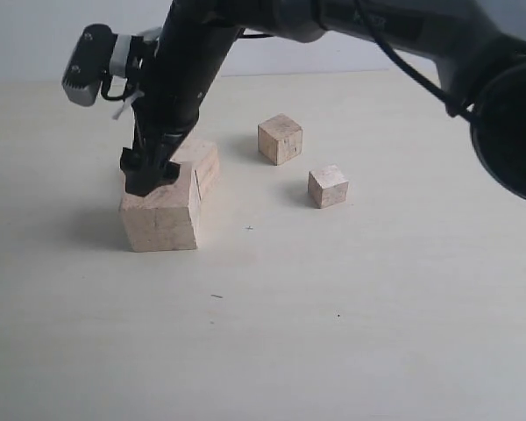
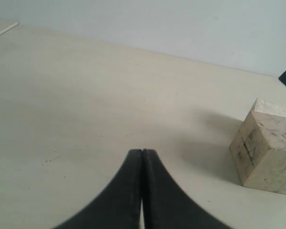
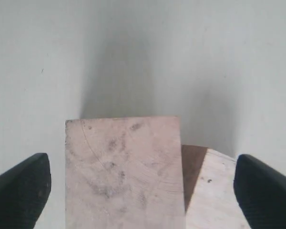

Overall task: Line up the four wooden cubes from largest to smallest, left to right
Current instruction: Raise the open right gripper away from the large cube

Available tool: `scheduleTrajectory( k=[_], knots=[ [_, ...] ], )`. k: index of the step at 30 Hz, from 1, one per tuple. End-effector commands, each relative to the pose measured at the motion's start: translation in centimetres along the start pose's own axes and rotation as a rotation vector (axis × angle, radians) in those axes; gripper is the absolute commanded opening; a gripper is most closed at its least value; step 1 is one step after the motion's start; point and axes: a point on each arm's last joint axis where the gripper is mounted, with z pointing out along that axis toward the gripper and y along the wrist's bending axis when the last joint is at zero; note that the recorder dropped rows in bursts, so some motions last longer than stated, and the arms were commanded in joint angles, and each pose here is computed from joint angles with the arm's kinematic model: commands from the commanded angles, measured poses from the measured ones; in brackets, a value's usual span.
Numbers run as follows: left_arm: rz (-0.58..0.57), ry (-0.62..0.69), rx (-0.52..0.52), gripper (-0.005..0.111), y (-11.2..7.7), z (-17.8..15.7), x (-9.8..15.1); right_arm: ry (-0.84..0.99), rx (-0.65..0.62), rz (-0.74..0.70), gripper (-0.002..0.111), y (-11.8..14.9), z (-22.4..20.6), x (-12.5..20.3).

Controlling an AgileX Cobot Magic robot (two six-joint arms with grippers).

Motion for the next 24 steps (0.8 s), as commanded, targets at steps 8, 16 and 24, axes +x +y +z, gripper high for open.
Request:
scheduleTrajectory(
  k=[8,16,24],
  knots=[
    [0.001,-0.008,0.003,0.000,0.0,0.0,0.0,0.011,0.378,0.173,0.089,-3.1,-5.4,-0.1],
    [0.001,-0.008,0.003,0.000,0.0,0.0,0.0,-0.130,0.470,0.593,0.088,-6.5,-6.6,2.3],
    [0.001,-0.008,0.003,0.000,0.0,0.0,0.0,-0.042,0.427,0.832,0.072,-6.8,-6.9,4.5]
  ],
)
